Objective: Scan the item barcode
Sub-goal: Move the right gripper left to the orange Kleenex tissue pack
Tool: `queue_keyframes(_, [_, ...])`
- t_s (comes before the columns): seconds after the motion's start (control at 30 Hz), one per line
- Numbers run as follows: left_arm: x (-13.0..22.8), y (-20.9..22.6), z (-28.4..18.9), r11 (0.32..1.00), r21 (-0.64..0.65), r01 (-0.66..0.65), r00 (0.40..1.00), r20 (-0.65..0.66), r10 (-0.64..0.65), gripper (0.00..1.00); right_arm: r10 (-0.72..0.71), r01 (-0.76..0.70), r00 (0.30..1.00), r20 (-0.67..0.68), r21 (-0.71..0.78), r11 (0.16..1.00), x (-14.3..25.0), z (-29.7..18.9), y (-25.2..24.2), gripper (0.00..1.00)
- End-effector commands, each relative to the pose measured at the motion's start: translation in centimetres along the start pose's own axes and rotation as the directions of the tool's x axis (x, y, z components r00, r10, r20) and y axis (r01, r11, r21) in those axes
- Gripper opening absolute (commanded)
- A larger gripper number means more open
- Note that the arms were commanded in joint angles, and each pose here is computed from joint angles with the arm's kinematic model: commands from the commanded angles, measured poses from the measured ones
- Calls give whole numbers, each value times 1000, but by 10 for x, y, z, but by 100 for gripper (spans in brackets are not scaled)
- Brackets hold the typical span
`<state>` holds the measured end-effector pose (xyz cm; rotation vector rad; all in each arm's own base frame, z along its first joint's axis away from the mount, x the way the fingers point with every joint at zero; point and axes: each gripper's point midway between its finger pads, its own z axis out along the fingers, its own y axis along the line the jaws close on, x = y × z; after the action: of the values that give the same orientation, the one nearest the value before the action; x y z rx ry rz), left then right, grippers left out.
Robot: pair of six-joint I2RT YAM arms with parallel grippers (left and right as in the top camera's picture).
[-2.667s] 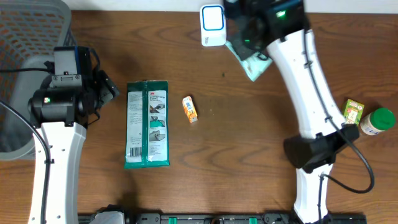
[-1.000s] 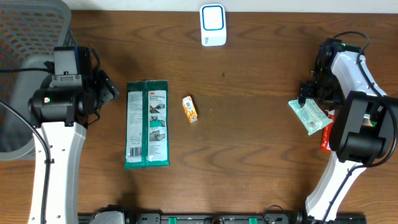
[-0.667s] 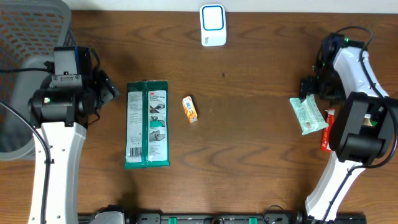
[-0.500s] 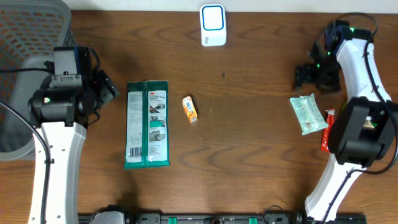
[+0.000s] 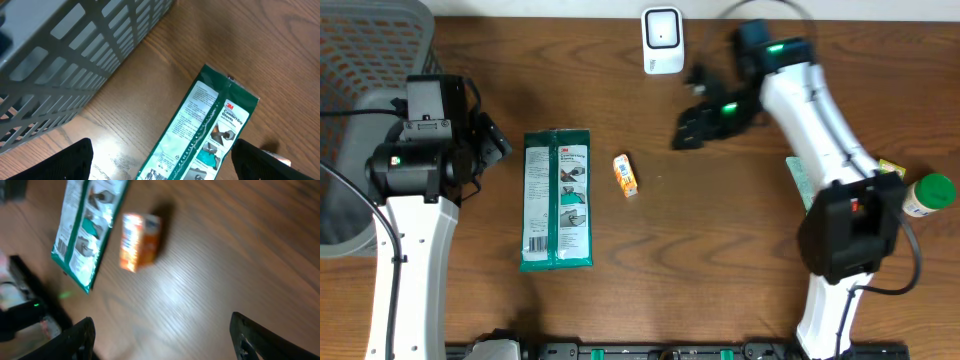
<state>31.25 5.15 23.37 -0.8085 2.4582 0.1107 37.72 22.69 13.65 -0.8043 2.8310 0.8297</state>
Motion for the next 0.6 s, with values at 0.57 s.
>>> queue_keyframes(0.57, [-3, 3, -3, 1000, -9, -6, 1000, 15, 7, 89, -134, 98, 991, 13, 614, 783, -6, 110, 45, 82])
